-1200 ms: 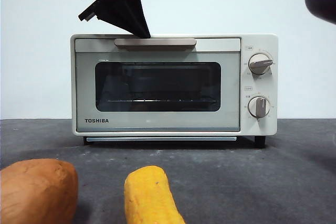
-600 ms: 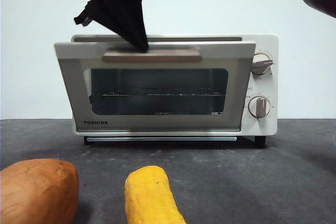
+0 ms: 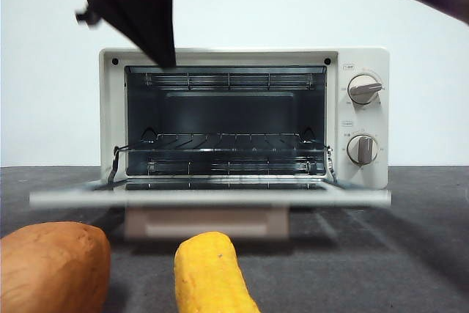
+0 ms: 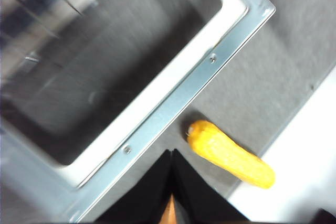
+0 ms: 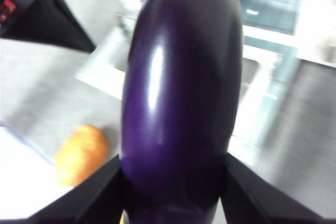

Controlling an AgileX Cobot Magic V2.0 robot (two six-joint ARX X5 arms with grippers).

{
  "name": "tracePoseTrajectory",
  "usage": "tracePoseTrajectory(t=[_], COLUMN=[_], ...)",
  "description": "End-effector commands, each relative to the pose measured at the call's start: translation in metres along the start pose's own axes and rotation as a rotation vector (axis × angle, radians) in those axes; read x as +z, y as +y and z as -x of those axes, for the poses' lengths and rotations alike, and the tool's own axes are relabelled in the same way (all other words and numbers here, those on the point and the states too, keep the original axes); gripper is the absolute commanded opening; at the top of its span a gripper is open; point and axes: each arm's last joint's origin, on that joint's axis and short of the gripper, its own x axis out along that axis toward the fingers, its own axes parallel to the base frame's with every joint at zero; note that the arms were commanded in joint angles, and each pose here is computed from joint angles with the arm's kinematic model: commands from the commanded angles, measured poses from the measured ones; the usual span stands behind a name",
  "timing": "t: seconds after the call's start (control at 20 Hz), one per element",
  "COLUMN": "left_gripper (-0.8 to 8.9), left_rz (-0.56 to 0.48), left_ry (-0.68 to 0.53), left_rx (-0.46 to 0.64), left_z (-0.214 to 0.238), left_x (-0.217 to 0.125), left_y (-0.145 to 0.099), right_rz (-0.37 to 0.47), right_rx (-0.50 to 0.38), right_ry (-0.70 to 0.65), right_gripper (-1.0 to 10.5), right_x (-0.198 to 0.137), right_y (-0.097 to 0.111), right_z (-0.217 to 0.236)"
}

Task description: Take the eggplant from the table,put the eggplant in the oven

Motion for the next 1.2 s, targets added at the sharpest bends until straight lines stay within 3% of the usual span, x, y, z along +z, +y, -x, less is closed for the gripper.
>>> tracePoseTrajectory(t=[0.05, 0.25, 0.5, 0.85, 1.05, 1.2], left_gripper=[0.07, 0.07, 0.07, 0.07, 0.07, 0.07], left_rz=[-0.020, 0.018, 0.051, 0.128, 0.250, 0.328], left_ry=[-0.099, -0.235, -0.364, -0.495, -0.565, -0.583], left_rx=[0.061, 0.226, 0.291, 0.379, 0.447, 0.472], left_z=[0.026, 0.068, 0.113, 0.142, 0.125, 0.106], left_x=[-0.003, -0.023, -0.053, -0.100, -0.131, -0.150], left_y=[-0.003, 0.000, -0.004, -0.001, 0.015, 0.024], right_rz=[0.013, 0.025, 0.214, 0.681, 0.972, 1.083], right_rx=[0.066, 0.139, 0.106, -0.203, -0.377, -0.467], right_ry=[-0.019, 0.033, 0.139, 0.324, 0.323, 0.236], right_gripper=[1.2, 1.2, 1.1, 1.1, 1.1, 1.1], right_x=[0.011, 0.019, 0.039, 0.070, 0.064, 0.067], right_y=[0.008, 0.014, 0.022, 0.052, 0.067, 0.073], right_z=[-0.008, -0.039, -0.081, -0.141, -0.174, -0.197])
